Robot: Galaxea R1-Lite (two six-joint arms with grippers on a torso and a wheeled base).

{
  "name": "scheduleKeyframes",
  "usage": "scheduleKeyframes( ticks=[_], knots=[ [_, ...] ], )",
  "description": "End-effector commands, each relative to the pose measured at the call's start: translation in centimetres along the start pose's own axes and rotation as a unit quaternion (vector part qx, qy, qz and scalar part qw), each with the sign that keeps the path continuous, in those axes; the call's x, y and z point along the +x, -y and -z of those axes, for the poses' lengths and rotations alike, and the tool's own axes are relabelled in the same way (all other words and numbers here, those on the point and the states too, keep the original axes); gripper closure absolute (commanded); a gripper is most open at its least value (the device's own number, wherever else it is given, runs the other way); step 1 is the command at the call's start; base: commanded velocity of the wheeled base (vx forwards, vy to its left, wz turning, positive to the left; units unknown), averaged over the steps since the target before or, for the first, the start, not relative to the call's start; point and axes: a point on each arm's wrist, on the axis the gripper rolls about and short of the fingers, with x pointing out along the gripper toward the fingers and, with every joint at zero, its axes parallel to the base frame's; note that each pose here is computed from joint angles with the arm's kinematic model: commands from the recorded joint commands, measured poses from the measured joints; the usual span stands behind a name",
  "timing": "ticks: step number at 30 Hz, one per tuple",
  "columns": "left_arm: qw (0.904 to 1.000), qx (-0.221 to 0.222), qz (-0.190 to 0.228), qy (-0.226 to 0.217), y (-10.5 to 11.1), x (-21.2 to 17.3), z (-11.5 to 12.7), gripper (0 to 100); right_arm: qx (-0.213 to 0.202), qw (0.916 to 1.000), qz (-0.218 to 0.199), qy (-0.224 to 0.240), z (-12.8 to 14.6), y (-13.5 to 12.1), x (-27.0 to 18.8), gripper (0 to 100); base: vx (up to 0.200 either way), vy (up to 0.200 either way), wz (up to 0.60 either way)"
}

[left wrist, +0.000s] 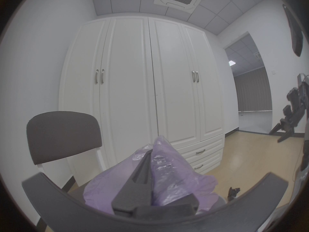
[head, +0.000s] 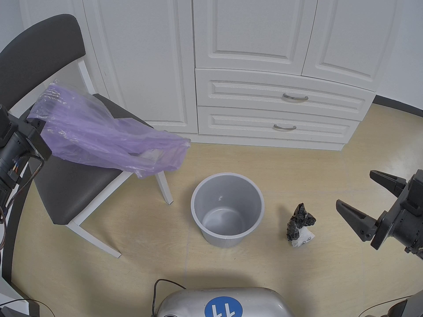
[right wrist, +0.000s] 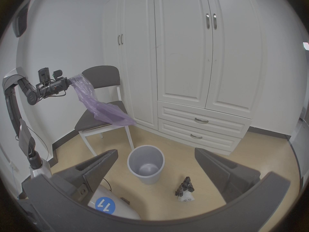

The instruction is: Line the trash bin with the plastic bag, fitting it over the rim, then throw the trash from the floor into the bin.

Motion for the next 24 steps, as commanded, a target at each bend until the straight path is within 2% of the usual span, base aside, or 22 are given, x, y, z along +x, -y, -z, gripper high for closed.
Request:
scheduleKeyframes(
  ticks=[1, 9, 13, 15, 24],
  knots=[
    [0.9990, -0.024, 0.027, 0.026, 2.0, -0.3, -1.3, 100, -0.010, 0.9995, -0.007, -0.030, 1.6, -0.8, 1.2, 0, 0.000, 0.000, 0.00],
    [0.9950, -0.062, 0.068, 0.038, 4.8, -0.6, -2.1, 100, -0.023, 0.9983, -0.026, -0.047, 2.9, -2.0, 2.3, 0, 0.000, 0.000, 0.00],
    [0.9944, -0.064, 0.075, 0.039, 5.0, -0.6, -2.1, 100, -0.007, 0.9987, -0.022, -0.045, 3.3, -2.6, 3.4, 0, 0.000, 0.000, 0.00],
    [0.9942, -0.064, 0.075, 0.043, 4.9, -0.8, -2.2, 100, 0.002, 0.9994, -0.007, -0.032, 3.4, -3.0, 4.2, 0, 0.000, 0.000, 0.00],
    [0.9931, -0.065, 0.080, 0.056, 4.8, -1.5, -2.8, 100, -0.003, 0.9993, -0.005, -0.036, 4.6, -4.0, 5.1, 0, 0.000, 0.000, 0.00]
  ],
)
